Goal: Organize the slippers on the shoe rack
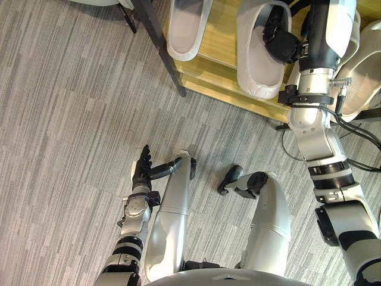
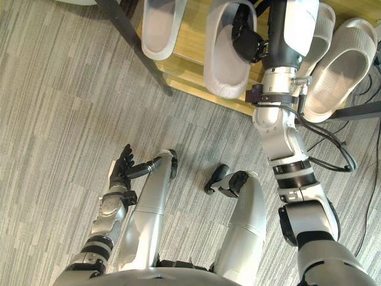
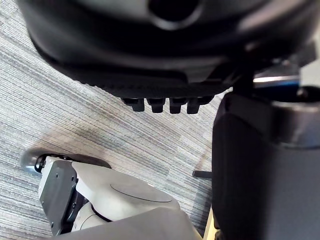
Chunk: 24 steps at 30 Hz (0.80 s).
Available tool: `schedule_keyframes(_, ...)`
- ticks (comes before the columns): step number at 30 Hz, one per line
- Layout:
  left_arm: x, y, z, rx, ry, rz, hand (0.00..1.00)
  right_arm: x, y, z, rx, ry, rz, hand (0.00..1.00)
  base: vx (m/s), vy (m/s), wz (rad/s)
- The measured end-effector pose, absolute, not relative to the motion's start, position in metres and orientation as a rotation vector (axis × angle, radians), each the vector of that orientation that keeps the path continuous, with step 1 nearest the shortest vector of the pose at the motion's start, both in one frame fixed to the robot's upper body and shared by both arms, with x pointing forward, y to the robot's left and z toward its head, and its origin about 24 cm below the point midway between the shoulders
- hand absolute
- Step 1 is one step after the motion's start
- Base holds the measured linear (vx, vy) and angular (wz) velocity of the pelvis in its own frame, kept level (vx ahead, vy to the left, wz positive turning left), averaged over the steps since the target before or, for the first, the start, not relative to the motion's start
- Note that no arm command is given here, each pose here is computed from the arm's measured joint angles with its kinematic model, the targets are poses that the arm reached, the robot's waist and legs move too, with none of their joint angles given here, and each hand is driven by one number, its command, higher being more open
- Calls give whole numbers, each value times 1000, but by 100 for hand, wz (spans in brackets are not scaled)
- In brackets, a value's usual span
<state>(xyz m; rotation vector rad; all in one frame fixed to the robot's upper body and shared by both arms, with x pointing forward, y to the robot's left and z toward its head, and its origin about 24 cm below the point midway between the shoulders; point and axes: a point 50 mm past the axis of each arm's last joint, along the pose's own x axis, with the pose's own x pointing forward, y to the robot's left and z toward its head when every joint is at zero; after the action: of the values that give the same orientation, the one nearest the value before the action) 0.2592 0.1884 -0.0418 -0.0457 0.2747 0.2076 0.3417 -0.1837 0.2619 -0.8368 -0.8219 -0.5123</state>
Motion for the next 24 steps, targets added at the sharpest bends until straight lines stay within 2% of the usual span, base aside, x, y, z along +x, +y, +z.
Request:
schedule_keyframes(3,260,187,-40,-46,264,207,100,355,-185,262,-866,-769,-520,0,-4,33,4)
schedule_keyframes(10,260,188,-40,-48,263,251,100,367,-180,280,-884,-788,-556,0,9,26,8)
schedule_keyframes(11,260,187,-40,-48,263,252,100,367,-180,282,-883,-793,-564,100,24,33,12)
schedule_keyframes(24,260,179,-40,-64,257,241,100,378,-162,286,-850,-778,-572,100,19,44,8)
